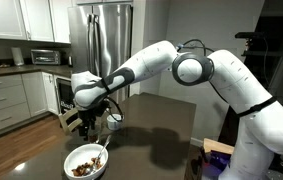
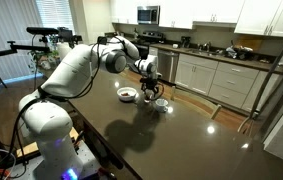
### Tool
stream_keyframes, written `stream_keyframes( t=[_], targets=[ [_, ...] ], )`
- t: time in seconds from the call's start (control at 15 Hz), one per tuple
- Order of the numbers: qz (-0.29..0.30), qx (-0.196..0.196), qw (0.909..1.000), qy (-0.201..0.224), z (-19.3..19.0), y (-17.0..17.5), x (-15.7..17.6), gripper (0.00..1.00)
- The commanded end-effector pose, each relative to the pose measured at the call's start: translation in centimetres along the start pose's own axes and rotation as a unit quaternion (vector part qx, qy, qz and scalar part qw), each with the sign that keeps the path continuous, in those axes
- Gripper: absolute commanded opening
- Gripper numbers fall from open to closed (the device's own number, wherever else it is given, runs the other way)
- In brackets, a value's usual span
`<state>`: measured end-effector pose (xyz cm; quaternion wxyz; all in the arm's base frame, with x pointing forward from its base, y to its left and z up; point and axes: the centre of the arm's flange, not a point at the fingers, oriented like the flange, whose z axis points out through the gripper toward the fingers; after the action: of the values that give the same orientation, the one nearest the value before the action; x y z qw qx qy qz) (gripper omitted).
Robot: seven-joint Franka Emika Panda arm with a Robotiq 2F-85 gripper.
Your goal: Pour the contents of the glass cup into the white bowl
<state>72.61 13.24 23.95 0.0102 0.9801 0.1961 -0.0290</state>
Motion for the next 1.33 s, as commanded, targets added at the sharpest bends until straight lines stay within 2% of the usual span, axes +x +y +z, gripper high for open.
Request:
stream_keyframes(
  t=[0.0, 0.33, 0.87, 0.93, 1.0, 1.2, 1.27],
  targets=[
    [-0.002, -0.012, 0.9998, -0.016, -0.8, 0.6, -1.1, 1.0],
    [0.01, 0.009, 0.999, -0.043, -0.3, 1.2, -2.0, 1.0],
    [0.022, 0.017, 0.9955, -0.091, 0.2, 2.5, -4.2, 1.0],
    [0.024, 0.018, 0.9952, -0.093, 0.2, 2.6, -4.3, 0.98],
    [0.024, 0.018, 0.9952, -0.094, 0.2, 2.7, -4.4, 0.74],
    [0.026, 0.017, 0.9951, -0.094, -0.2, 2.8, -4.7, 0.67],
    [0.027, 0.018, 0.9949, -0.096, -0.2, 2.8, -4.9, 0.76]
  ],
)
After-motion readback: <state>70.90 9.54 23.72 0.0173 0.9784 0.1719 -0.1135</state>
